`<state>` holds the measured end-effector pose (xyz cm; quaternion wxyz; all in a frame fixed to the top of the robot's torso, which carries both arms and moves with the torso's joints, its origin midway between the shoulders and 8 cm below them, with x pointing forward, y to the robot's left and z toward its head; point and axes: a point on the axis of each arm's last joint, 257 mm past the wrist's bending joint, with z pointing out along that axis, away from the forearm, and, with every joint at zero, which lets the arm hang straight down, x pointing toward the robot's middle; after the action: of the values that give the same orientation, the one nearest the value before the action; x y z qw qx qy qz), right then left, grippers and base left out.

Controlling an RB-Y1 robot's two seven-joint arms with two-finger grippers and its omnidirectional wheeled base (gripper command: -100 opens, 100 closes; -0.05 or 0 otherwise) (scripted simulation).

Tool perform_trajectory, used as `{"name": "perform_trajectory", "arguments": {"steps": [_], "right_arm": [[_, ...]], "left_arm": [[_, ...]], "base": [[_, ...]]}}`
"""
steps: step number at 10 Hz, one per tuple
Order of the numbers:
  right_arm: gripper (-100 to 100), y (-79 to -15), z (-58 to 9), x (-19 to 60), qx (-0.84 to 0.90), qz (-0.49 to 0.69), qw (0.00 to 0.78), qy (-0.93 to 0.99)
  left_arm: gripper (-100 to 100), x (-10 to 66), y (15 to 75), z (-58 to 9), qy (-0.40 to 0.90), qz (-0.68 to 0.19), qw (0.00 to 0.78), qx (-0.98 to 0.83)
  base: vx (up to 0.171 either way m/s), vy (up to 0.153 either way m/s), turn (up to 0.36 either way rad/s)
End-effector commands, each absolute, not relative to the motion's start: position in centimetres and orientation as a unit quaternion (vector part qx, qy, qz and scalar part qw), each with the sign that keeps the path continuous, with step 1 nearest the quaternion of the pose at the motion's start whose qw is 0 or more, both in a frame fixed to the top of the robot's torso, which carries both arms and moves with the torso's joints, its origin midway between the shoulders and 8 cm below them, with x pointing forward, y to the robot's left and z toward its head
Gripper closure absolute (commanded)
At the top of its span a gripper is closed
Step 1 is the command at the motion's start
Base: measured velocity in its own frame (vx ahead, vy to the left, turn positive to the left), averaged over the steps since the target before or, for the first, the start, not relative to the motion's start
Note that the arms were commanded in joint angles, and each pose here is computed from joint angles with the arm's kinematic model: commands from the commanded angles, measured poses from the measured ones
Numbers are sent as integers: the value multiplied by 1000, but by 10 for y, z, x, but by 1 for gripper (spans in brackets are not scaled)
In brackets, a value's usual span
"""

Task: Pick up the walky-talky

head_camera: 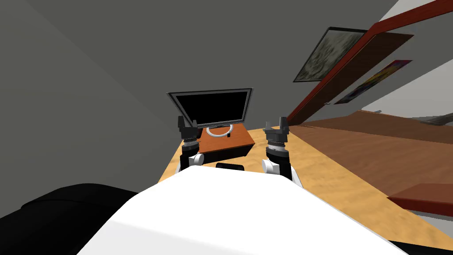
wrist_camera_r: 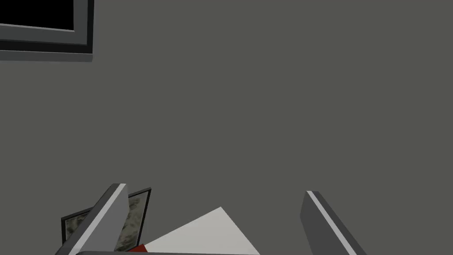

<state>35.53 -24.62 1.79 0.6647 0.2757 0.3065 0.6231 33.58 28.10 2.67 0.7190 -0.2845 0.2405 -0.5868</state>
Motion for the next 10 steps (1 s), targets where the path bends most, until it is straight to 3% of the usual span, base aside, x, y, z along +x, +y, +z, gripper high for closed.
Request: {"name": "perform_trajectory", "arguments": {"steps": [1, 6, 10], "right_arm": [[0, -246, 18, 355, 276, 623, 665, 307], [0, -246, 18, 355, 276, 623, 665, 306], [0, -246, 18, 355, 276, 623, 665, 306]], "left_arm": [[-100, 340, 281, 19, 257, -583, 717, -282], [-100, 366, 295, -36, 333, -546, 707, -302], [-100, 384, 325, -99, 398, -493, 697, -337]], "base": [[-9, -42, -112], [-3, -123, -213], [46, -148, -252]]}}
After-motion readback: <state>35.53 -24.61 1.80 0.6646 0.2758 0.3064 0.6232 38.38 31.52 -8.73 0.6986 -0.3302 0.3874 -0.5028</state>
